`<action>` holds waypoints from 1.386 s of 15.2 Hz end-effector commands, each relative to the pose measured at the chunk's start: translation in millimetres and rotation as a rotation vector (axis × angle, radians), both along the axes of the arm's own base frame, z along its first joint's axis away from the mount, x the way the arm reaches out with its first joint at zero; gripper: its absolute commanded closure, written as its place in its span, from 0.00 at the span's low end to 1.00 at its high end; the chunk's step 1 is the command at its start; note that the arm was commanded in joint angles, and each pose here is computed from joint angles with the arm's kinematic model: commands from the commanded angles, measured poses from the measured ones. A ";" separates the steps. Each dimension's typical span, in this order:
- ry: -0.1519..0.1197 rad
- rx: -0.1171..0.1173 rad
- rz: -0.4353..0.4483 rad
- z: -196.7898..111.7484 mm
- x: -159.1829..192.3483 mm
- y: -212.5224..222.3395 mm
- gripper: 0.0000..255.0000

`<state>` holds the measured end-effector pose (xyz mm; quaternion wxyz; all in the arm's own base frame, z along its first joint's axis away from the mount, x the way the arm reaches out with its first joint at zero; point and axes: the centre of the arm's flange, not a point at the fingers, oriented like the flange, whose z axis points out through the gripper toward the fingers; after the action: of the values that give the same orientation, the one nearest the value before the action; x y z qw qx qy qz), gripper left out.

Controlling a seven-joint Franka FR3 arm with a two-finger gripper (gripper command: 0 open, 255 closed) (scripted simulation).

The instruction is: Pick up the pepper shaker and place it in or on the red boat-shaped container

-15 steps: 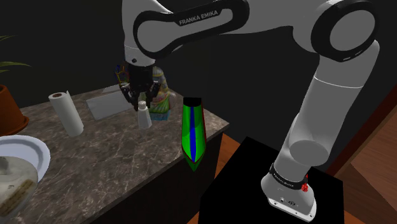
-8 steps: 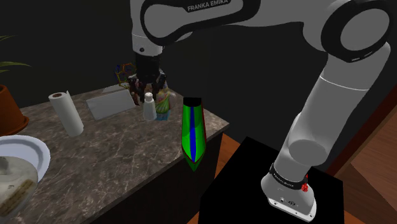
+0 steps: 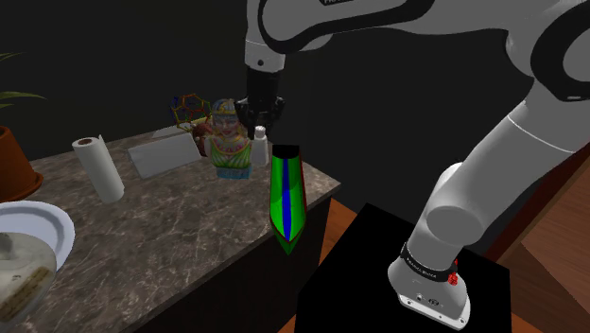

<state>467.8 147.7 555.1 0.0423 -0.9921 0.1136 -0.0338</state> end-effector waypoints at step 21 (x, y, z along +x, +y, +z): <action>-0.001 0.001 0.001 -62.6 -36.1 -86.2 1.00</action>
<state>431.3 62.2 498.1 0.0427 -0.9921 0.1129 -0.0338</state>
